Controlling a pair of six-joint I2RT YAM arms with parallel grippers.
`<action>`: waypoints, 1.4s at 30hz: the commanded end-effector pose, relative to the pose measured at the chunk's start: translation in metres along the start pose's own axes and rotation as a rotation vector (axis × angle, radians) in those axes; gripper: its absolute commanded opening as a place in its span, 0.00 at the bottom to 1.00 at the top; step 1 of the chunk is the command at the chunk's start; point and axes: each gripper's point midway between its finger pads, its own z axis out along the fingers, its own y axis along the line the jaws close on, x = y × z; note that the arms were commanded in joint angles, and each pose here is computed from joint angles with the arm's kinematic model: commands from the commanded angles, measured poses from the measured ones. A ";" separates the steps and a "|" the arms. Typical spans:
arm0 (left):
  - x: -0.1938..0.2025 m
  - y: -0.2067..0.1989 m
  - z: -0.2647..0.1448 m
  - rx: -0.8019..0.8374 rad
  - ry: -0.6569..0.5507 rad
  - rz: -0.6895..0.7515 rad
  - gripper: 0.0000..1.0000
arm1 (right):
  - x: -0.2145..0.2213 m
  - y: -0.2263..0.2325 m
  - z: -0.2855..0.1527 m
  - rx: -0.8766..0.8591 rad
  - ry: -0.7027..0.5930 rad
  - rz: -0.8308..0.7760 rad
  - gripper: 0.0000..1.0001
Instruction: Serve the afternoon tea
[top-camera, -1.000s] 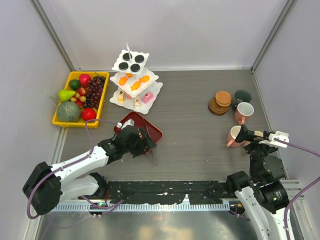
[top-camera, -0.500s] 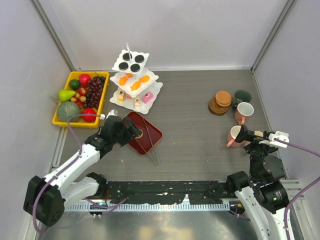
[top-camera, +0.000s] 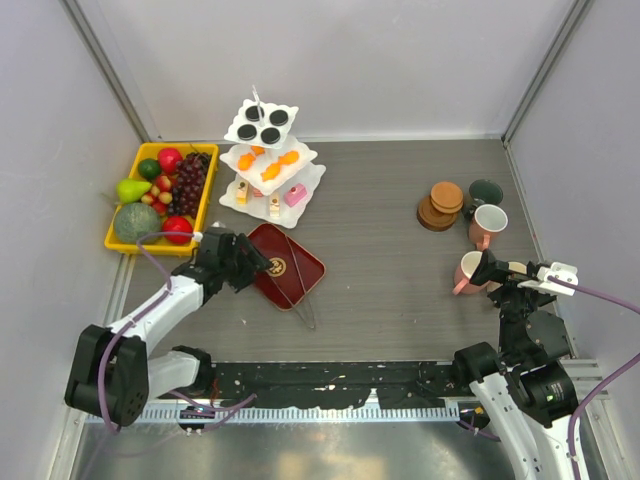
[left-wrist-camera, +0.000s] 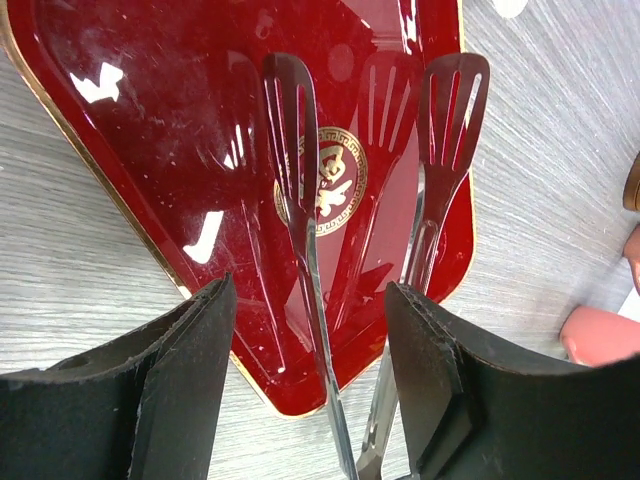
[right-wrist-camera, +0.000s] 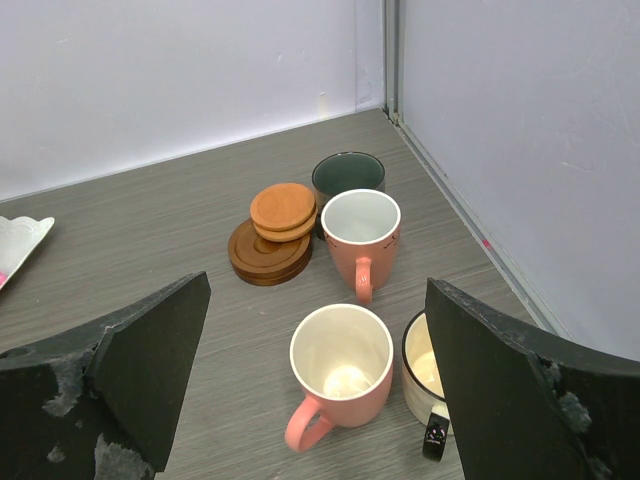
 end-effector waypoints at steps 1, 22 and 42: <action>-0.023 -0.013 -0.008 0.058 -0.079 0.007 0.66 | -0.008 0.000 0.001 0.006 -0.033 0.019 0.95; -0.023 0.052 0.011 -0.044 -0.050 -0.204 0.64 | -0.008 0.000 0.001 0.004 -0.037 0.022 0.95; -0.049 0.081 -0.063 -0.079 -0.253 -0.128 0.71 | -0.009 0.009 0.004 -0.026 -0.005 0.020 0.95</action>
